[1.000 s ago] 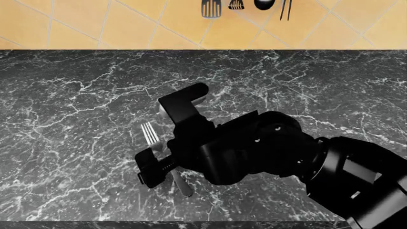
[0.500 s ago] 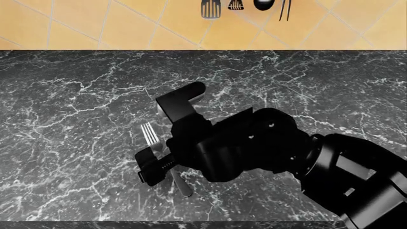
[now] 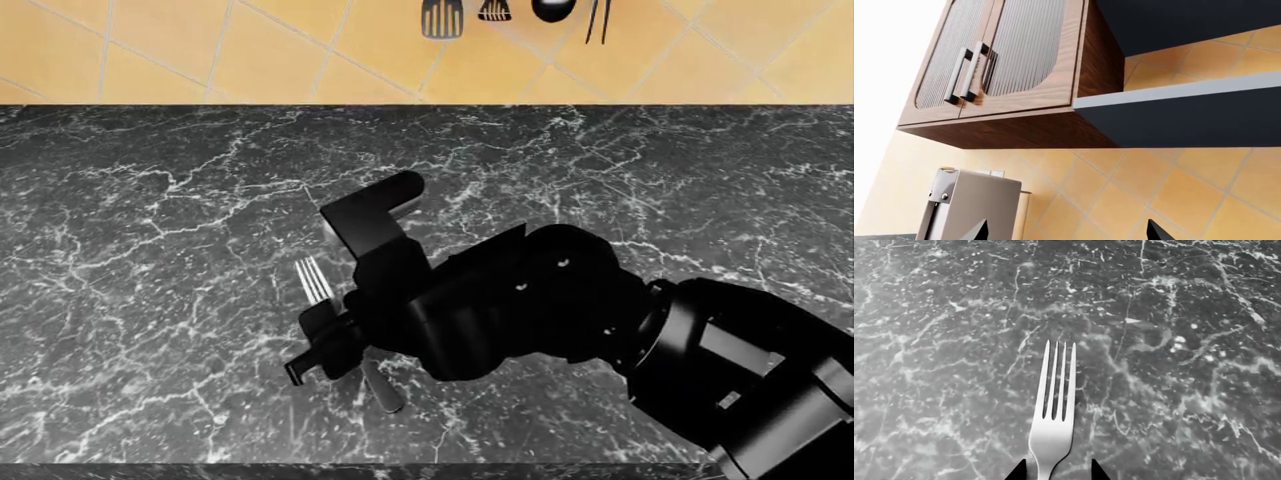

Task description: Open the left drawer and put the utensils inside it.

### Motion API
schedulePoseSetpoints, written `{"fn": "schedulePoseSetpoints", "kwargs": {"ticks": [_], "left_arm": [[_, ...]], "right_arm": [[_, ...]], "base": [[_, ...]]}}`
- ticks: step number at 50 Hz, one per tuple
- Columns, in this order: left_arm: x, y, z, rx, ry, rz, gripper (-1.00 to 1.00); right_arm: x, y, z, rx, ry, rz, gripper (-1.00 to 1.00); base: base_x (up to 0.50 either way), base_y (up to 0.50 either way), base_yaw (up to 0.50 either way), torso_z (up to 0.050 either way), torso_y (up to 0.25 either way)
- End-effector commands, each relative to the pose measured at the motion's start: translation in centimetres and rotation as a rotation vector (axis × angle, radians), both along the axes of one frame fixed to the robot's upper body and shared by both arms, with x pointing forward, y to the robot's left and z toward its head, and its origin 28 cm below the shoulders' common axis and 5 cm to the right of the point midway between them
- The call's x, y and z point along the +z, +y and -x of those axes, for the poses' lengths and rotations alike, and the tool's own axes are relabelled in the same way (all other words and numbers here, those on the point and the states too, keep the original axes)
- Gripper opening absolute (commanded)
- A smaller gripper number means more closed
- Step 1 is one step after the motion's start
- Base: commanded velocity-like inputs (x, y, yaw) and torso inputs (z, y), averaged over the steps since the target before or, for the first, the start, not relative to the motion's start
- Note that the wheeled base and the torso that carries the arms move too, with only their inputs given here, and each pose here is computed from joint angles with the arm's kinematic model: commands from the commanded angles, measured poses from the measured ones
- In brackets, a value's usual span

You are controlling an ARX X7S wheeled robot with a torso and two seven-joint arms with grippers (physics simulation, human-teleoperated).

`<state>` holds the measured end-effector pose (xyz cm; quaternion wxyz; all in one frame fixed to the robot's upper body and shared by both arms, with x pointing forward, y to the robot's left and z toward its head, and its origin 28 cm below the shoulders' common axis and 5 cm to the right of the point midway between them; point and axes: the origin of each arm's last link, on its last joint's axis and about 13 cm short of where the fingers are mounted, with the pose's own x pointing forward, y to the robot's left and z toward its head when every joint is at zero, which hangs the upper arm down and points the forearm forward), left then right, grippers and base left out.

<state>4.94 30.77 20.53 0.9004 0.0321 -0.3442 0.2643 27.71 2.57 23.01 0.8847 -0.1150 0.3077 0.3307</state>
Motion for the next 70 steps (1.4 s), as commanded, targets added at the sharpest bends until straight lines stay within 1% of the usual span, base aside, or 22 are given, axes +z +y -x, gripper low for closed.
{"fn": "schedulePoseSetpoints", "kwargs": {"ticks": [1,16,32,35,39,42,47,52,56,64,70], "left_arm": [[0.0,0.0,0.1,0.001,-0.002,0.001,1.00],[0.0,0.0,0.0,-0.001,-0.001,0.003,1.00],[0.0,0.1,0.1,0.002,-0.004,0.003,1.00],[0.0,0.1,0.1,0.003,-0.003,0.003,1.00],[0.0,0.1,0.1,0.004,-0.002,0.002,1.00],[0.0,0.0,0.1,0.001,-0.002,0.004,1.00],[0.0,0.0,-0.1,-0.002,0.000,0.005,1.00],[0.0,0.0,-0.1,-0.001,0.000,0.005,1.00],[0.0,0.0,-0.1,0.000,-0.001,0.005,1.00],[0.0,0.0,0.1,0.003,-0.005,0.007,1.00],[0.0,0.1,0.2,0.005,-0.006,0.007,1.00]], "right_arm": [[-2.9,-0.2,1.3,0.046,0.185,0.082,-1.00],[-0.7,-0.3,1.7,0.069,0.117,0.030,-1.00],[-0.2,-0.3,1.5,0.053,0.088,0.004,-1.00],[0.9,-0.9,1.1,0.014,0.040,-0.011,-1.00],[1.9,-1.2,1.0,-0.003,0.008,-0.027,-1.00],[5.1,-2.0,1.6,-0.021,-0.099,-0.063,-1.00],[8.1,-3.1,2.8,-0.032,-0.181,-0.077,-1.00],[8.4,-3.8,3.6,-0.029,-0.209,-0.053,-1.00],[8.2,-4.4,4.0,-0.030,-0.230,-0.011,-1.00],[8.3,-7.9,4.9,-0.122,-0.270,0.133,-1.00],[8.8,-10.4,5.8,-0.188,-0.298,0.197,-1.00]], "base": [[0.00,0.00,0.00,0.000,0.000],[0.00,0.00,0.00,-0.001,0.000],[0.00,0.00,0.00,0.000,0.000],[0.00,0.00,0.00,0.000,0.000],[0.00,0.00,0.00,0.000,0.000],[0.00,0.00,0.00,0.000,0.000],[0.00,0.00,0.00,0.000,0.000],[0.00,0.00,0.00,0.000,0.000],[0.00,0.00,0.00,0.000,0.000],[0.00,0.00,0.00,0.000,0.000],[0.00,0.00,0.00,0.000,0.000]]}}
